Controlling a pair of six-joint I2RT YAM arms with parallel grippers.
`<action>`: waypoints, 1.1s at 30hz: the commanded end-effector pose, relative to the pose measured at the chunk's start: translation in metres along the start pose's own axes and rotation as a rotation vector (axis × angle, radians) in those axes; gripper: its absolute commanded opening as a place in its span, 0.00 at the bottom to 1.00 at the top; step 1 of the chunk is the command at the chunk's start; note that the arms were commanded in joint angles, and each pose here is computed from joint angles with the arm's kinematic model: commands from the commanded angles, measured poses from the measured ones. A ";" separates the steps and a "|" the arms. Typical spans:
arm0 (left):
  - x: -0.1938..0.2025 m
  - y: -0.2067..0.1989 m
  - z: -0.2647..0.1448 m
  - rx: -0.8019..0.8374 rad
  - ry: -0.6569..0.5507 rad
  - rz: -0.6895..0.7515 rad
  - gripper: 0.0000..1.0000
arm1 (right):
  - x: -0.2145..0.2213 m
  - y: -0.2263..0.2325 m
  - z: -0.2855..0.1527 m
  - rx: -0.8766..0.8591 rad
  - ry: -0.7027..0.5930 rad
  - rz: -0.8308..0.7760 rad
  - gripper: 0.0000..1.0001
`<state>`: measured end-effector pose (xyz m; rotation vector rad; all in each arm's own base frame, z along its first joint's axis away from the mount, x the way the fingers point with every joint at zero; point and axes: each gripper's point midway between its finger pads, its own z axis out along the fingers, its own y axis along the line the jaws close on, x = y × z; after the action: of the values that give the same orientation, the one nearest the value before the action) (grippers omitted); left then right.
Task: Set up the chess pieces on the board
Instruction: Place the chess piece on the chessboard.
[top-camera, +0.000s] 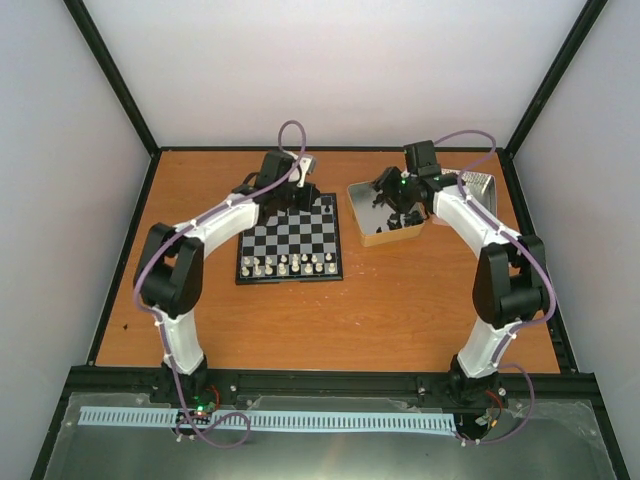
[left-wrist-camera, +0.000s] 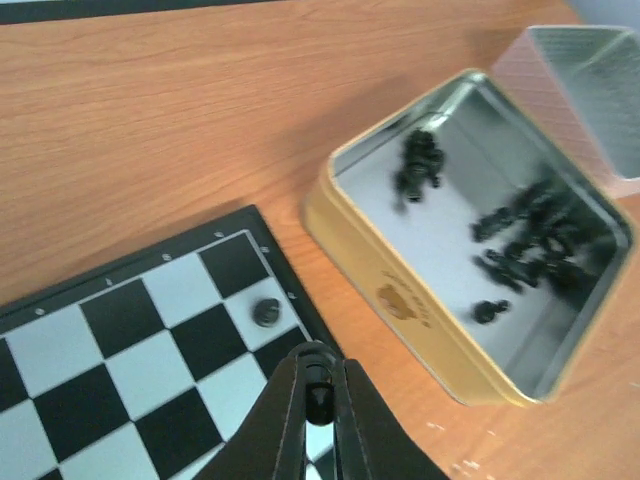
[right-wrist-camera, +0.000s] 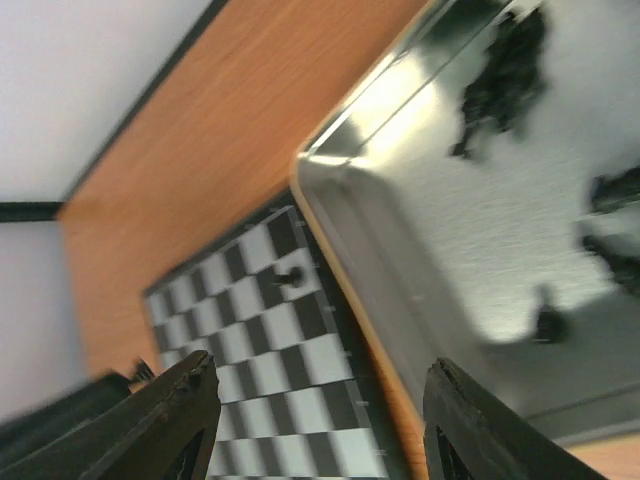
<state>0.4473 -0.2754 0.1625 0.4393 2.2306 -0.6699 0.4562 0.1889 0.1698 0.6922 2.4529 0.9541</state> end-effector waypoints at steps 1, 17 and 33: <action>0.030 0.032 0.021 -0.163 0.196 0.000 0.03 | -0.015 -0.026 -0.036 0.220 -0.132 -0.260 0.57; 0.040 0.056 0.077 -0.238 0.332 -0.079 0.04 | -0.015 -0.061 -0.035 0.357 -0.137 -0.341 0.56; 0.045 0.055 0.086 -0.213 0.345 -0.097 0.18 | -0.021 -0.059 -0.031 0.376 -0.131 -0.360 0.56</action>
<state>0.4892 -0.2692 0.0575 0.3654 2.6347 -0.4036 0.4326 0.1257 0.1485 0.4049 2.5528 0.3411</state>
